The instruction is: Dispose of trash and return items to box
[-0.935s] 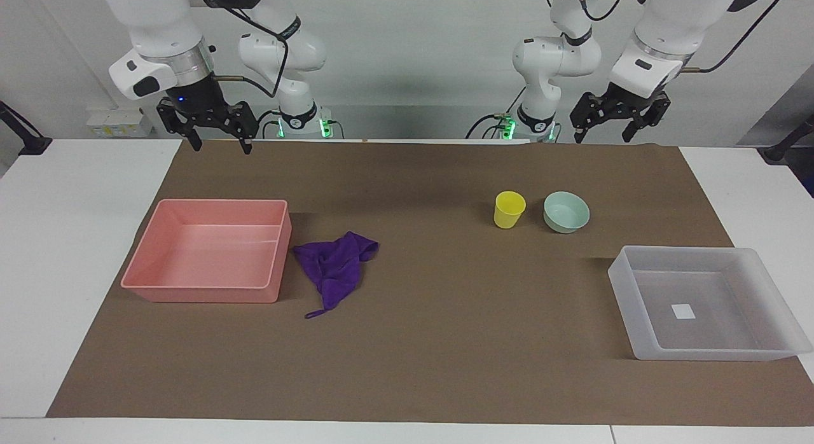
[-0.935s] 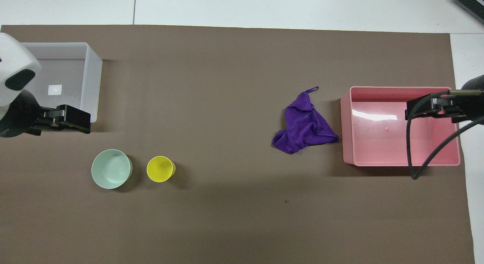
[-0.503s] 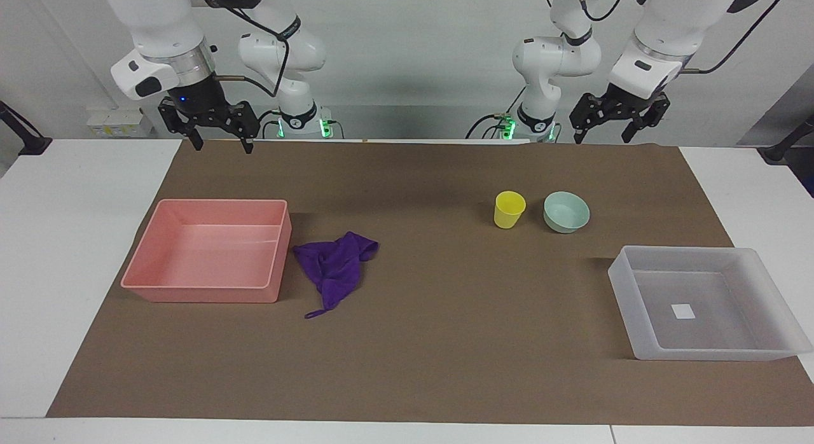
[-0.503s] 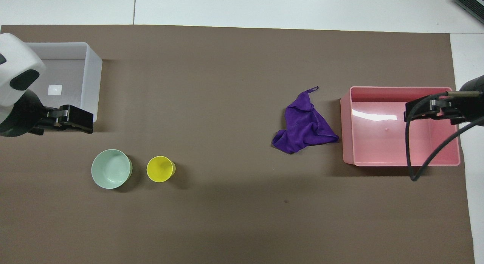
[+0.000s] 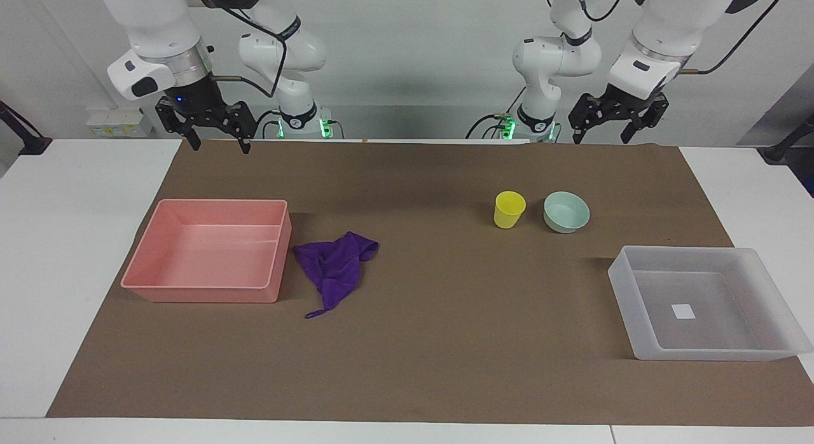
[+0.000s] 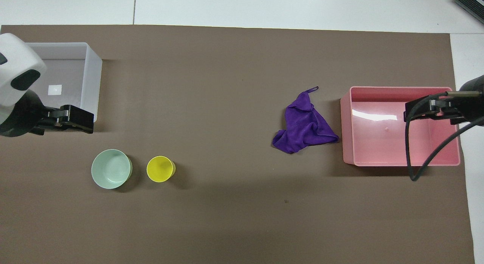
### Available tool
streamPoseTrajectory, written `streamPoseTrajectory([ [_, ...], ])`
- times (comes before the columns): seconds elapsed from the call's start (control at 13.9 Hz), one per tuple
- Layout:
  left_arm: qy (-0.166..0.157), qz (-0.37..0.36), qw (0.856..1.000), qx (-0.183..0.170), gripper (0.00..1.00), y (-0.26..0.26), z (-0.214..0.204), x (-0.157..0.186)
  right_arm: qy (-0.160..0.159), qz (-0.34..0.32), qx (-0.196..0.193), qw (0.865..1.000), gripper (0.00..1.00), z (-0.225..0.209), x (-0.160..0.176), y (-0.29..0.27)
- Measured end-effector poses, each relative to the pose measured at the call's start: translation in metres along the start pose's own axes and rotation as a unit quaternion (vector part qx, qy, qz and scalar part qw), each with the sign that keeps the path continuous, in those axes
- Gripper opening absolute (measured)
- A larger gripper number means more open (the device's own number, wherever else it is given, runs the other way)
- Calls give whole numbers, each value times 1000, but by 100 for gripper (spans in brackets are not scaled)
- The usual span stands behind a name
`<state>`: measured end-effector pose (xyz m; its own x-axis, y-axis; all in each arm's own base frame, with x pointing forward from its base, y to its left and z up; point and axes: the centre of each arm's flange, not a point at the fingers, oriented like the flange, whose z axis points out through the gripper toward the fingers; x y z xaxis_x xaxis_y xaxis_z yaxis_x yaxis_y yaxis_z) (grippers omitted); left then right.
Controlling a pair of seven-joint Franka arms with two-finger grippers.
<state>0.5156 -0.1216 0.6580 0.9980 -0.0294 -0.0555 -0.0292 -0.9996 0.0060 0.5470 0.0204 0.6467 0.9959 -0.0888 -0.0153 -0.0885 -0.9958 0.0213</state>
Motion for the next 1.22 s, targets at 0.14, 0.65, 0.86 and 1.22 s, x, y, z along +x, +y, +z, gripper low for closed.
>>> streamPoseTrajectory([
  [0.14,0,0,1000,0,100,0,0,0,0,0,0,1000,100,0,0,0],
  [0.65,-3,0,1000,1,100,0,4,1,6,-3,1,1000,100,6,3,-4],
  [0.86,-2,-3,1000,0,100,-2,2,1,14,-4,2,1000,100,21,8,-6],
  [1.22,-9,-24,1000,0,100,-25,12,9,37,4,7,999,100,67,12,-59],
])
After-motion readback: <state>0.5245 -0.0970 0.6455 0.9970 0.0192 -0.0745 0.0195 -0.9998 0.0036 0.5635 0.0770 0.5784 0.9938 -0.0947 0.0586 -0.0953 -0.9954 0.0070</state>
